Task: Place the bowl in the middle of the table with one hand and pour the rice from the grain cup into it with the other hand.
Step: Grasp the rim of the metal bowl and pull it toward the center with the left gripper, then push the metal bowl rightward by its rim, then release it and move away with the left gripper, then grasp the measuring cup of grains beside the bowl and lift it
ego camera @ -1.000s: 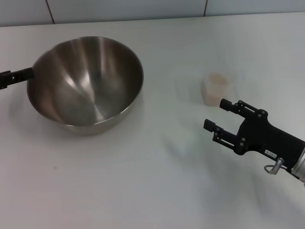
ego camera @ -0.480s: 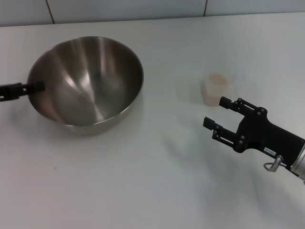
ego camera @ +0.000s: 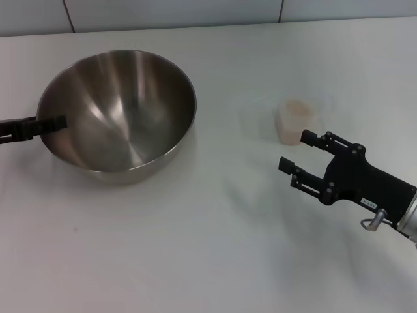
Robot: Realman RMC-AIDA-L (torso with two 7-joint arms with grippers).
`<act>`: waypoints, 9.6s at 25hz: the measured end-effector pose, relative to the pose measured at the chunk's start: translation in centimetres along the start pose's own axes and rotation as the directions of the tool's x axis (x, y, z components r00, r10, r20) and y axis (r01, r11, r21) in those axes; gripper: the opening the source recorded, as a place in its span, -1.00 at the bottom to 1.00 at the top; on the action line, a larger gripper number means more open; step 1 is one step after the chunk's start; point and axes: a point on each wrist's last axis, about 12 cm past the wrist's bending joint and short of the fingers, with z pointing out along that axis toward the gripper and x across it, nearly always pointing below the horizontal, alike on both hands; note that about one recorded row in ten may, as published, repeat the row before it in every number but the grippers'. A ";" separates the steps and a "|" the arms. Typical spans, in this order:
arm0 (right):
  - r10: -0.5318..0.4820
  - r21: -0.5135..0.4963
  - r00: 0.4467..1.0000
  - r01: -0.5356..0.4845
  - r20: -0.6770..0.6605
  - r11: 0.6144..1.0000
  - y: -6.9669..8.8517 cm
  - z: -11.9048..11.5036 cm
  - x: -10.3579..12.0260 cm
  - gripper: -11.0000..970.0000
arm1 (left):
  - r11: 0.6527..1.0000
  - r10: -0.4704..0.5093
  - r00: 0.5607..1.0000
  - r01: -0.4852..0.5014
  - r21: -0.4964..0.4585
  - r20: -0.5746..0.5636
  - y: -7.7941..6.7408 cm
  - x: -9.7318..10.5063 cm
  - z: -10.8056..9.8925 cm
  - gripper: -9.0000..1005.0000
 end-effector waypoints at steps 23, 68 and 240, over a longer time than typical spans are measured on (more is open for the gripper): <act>0.003 0.017 1.000 -0.003 0.006 1.000 -0.3 0.2 -0.1 0.46 | 0.999 0.032 0.999 -0.032 0.027 -0.029 -0.9 -1.0 0.6 -0.60; 0.005 0.038 1.000 -0.006 0.015 0.999 -0.7 0.5 -0.3 0.46 | 0.920 0.364 0.928 -0.344 0.186 -0.084 -8.3 -7.4 6.6 -0.87; 0.009 0.493 0.999 0.016 -0.049 0.870 -3.8 4.3 0.6 0.12 | 0.593 0.568 0.700 -0.713 0.374 0.433 -3.5 4.1 -4.9 0.66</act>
